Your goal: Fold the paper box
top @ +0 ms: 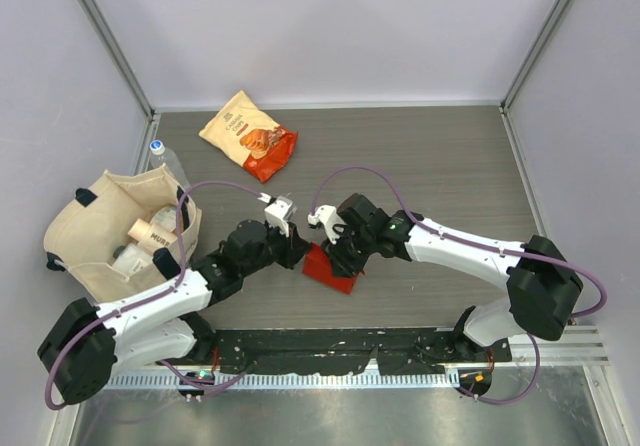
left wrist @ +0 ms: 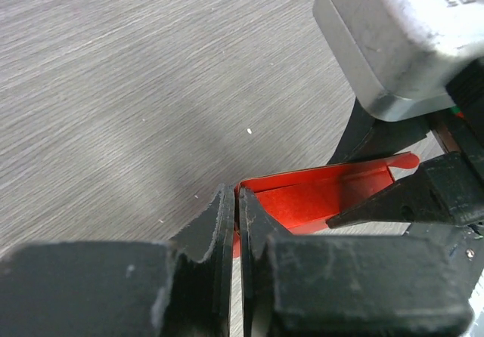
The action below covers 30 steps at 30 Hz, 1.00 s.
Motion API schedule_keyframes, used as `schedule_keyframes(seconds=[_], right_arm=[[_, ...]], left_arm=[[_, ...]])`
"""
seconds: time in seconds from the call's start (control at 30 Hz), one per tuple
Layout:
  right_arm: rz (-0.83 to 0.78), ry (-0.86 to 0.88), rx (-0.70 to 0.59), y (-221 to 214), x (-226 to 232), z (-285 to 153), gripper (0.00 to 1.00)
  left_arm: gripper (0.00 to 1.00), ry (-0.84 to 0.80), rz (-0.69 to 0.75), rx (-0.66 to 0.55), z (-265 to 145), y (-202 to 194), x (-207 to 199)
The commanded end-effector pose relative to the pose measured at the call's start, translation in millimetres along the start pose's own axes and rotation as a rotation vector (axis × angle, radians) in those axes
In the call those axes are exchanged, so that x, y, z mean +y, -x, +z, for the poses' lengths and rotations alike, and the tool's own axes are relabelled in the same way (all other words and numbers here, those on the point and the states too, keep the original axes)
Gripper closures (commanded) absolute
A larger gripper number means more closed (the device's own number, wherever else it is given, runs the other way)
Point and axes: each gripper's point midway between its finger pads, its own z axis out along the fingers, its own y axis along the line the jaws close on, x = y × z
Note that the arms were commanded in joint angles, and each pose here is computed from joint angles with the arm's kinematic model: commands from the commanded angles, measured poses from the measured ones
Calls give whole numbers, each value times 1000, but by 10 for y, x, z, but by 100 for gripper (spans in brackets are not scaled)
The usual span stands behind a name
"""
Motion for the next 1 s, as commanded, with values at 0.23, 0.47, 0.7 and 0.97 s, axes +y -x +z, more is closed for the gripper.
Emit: schedule_keyframes(seconds=[0.23,0.47,0.7,0.97], right_arm=[[40,-176,-76,324,-323,80,81],[50,-258,-53,331,-487,190,80],[48,-273,-49,321,-527,224,80],[-8,-287,-47,235,-538,152,74]], left_arm=[[100,187,46,-121,107,126,148],[100,238,20,-167,164,26,231],[100,244,-2,-153,200,-115,274],[100,266,27,-128,56,-301,393]])
